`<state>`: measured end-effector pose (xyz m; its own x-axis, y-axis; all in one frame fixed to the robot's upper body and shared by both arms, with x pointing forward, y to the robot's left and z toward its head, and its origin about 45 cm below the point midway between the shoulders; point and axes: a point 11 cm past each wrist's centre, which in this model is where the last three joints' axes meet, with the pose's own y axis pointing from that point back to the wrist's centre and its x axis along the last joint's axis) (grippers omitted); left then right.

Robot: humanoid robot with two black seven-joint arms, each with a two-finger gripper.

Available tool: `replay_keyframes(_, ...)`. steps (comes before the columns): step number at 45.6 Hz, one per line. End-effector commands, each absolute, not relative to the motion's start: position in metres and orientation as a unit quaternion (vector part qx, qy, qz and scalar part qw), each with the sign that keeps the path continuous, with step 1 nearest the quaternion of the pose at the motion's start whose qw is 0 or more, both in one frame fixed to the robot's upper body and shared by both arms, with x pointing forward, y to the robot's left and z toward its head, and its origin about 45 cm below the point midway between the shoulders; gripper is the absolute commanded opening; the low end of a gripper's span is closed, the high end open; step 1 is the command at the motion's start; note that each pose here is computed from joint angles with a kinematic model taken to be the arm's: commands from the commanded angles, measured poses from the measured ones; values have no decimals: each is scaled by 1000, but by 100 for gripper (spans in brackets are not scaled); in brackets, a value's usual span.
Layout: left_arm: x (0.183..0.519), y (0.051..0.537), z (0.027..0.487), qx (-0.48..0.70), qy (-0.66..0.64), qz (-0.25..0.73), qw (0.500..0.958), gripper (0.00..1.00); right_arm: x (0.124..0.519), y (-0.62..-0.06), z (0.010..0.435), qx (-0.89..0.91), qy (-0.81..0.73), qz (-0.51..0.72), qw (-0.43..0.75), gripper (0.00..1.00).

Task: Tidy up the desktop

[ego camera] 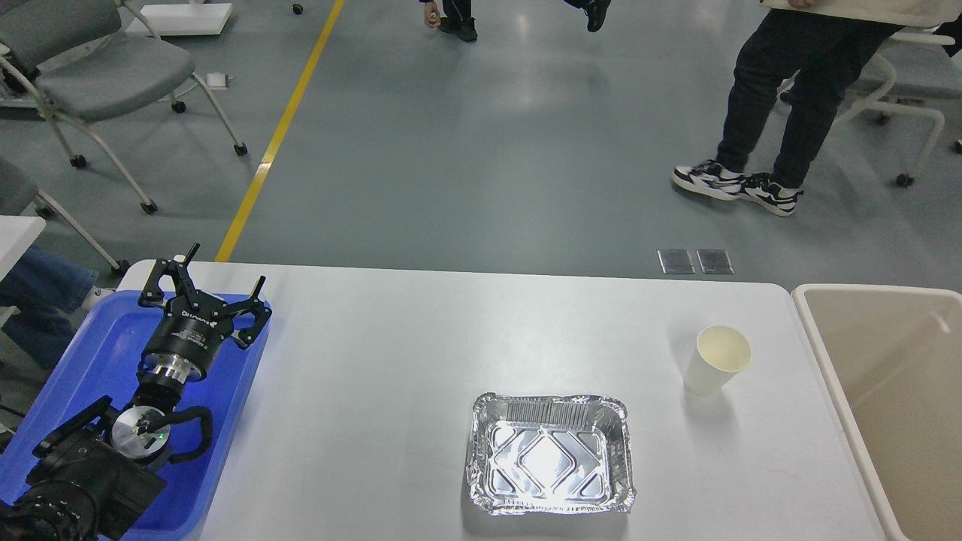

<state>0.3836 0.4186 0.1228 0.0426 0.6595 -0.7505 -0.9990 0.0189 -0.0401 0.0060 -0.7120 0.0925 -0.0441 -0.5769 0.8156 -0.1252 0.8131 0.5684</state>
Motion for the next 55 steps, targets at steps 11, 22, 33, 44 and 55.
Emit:
replay_keyframes(11, 384, 418, 123, -302, 282, 632, 656, 100, 157, -770, 258, 247, -827, -26, 504, 100)
replay_keyframes(22, 384, 419, 123, -301, 282, 632, 656, 100, 246, -750, 343, 310, -884, 32, 349, 100)
replay_keyframes(33, 384, 419, 123, -302, 280, 632, 656, 100, 333, -682, 408, 432, -881, 72, 179, 100)
replay_keyframes(44, 384, 418, 123, -302, 282, 632, 656, 100, 390, -611, 434, 527, -842, 84, 80, 100)
replay_keyframes(55, 384, 419, 123, -302, 281, 632, 656, 100, 416, -569, 424, 574, -814, 72, 57, 100)
